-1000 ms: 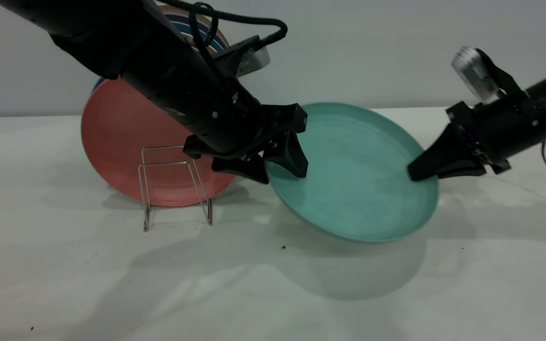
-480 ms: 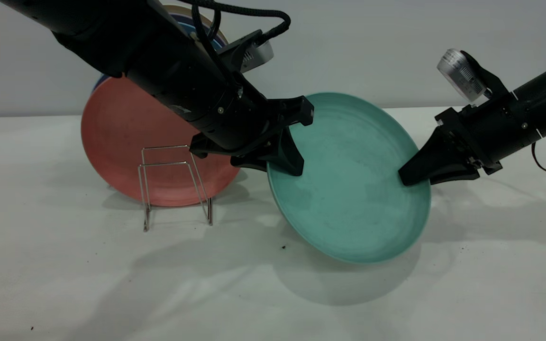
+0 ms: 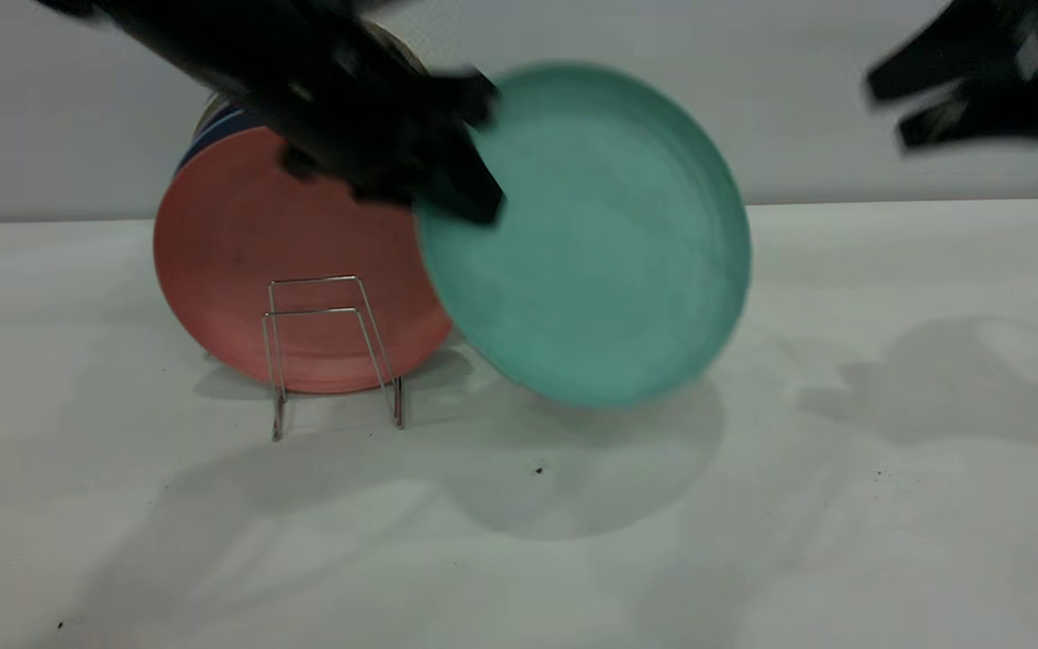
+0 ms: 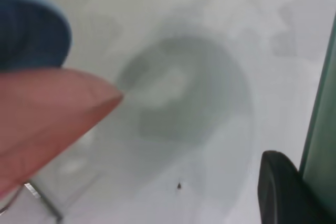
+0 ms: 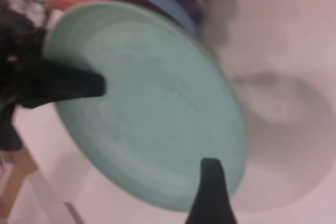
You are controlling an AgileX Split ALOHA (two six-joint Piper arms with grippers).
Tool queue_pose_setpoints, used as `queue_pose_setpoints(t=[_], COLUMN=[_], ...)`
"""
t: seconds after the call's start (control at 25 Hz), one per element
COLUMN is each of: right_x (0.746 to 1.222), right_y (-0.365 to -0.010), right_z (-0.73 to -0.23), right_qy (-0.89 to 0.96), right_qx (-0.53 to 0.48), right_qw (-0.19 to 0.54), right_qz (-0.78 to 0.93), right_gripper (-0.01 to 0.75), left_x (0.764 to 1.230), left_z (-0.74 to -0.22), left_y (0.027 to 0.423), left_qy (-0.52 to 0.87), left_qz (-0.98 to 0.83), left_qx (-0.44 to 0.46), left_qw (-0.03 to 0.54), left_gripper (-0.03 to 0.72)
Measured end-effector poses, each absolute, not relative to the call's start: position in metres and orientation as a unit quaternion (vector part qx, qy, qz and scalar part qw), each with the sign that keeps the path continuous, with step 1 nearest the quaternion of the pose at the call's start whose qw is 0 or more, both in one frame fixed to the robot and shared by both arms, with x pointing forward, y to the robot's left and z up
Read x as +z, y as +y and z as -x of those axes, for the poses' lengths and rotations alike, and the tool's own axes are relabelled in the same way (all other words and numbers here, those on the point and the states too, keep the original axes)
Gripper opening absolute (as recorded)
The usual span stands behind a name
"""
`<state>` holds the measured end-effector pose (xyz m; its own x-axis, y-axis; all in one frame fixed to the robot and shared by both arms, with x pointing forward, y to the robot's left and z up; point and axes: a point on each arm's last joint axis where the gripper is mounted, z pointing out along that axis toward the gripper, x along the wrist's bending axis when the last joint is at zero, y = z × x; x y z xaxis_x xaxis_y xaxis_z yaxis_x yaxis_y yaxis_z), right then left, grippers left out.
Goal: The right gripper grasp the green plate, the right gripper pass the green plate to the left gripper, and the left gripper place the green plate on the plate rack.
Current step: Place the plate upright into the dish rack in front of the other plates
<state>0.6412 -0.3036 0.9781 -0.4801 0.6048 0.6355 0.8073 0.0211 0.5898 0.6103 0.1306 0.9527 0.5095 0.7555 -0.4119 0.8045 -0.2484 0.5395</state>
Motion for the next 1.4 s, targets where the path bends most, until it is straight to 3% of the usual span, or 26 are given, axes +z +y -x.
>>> queue_pose_setpoints(t=[0.32,0.56,0.88,1.04,1.4], right_x=[1.069,1.084,1.062,1.052,1.041], right_y=[-0.296,-0.276,-0.270,-0.272,-0.285], right_z=[-0.586,-0.522,-0.432,-0.399,-0.345], right_qy=[-0.762,-0.788,-0.787,-0.782,-0.749], right_qx=[-0.430,-0.382,-0.331,-0.316,-0.271], right_qw=[0.042,0.043,0.048,-0.002,-0.138], right_qz=[0.482,0.481,0.518,0.537,0.588], right_gripper=[0.426,0.397,0.395,0.394,0.393], left_x=[1.031,1.061,1.066,1.065,1.039], left_z=[-0.594,-0.583,-0.588,-0.593,-0.610], left_y=[0.220,0.266,0.273,0.274,0.253], left_qy=[0.423,0.315,0.119,0.049,0.016], left_qz=[-0.837,-0.885,-0.924,-0.925,-0.925], left_qx=[0.035,0.146,0.253,0.289,0.284], left_qw=[0.346,0.311,0.263,0.241,0.251], left_gripper=[0.102,0.102,0.102,0.102,0.102])
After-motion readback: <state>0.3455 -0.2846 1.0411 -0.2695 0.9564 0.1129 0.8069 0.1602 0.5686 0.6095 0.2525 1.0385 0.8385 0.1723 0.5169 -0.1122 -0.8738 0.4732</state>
